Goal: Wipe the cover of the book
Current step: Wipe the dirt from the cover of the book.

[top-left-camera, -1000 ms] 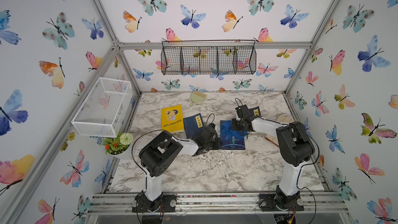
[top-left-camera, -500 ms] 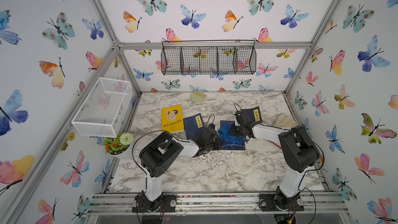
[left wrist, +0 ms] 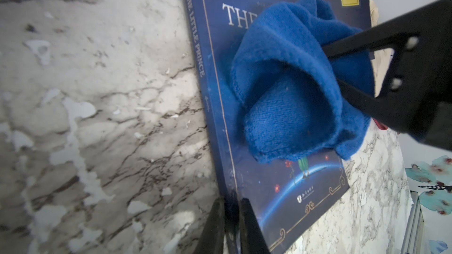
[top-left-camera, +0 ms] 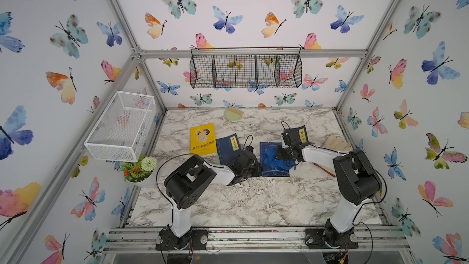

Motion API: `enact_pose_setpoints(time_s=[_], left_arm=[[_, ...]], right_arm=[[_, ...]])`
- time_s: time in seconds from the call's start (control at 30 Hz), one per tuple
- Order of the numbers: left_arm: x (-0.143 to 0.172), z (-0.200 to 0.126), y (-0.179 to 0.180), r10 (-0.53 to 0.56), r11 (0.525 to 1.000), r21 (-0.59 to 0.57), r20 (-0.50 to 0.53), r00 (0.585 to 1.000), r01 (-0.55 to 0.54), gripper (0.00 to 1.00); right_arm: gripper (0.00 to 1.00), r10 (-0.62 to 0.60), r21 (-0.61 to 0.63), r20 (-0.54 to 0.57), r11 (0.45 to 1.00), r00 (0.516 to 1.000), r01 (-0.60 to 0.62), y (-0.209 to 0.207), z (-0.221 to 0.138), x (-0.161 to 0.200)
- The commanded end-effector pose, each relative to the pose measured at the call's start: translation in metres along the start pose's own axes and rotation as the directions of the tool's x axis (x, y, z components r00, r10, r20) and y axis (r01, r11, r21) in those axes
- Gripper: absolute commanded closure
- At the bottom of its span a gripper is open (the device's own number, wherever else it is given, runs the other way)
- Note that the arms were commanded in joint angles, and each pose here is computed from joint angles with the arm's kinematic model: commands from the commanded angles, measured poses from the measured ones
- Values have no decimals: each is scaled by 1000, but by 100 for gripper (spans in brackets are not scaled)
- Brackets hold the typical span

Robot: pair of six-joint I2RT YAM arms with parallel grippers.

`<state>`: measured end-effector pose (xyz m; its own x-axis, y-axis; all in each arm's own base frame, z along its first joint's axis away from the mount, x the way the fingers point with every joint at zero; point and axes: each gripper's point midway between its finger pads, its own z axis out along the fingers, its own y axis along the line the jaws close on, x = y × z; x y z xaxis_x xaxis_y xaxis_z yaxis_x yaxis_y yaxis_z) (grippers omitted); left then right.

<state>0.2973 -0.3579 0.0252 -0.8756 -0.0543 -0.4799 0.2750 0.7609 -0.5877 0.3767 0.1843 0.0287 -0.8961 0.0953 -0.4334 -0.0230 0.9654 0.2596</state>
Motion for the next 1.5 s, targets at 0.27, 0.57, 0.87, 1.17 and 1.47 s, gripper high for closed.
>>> enact_pose_setpoints(time_s=[0.27,0.57,0.87,1.17,1.47], left_arm=[[62,6,47,-39,987,-162,-183,982,9,86],[64,2,51,-40,984,-180,-184,982,6,86],[65,1,52,-43,983,-185,-183,982,9,86],[63,5,45,-39,985,-173,-188,981,6,86],[64,4,44,-33,984,-179,-191,981,-1,86]], right_arm=[[96,-5,-32,-318,999,948,-5,3,13,128],[96,12,139,-241,990,970,22,-48,-2,95],[96,53,91,-243,995,969,-32,-46,-6,96],[96,4,23,-297,1000,955,3,-11,7,124],[96,36,156,-222,988,974,-1,-59,-6,91]])
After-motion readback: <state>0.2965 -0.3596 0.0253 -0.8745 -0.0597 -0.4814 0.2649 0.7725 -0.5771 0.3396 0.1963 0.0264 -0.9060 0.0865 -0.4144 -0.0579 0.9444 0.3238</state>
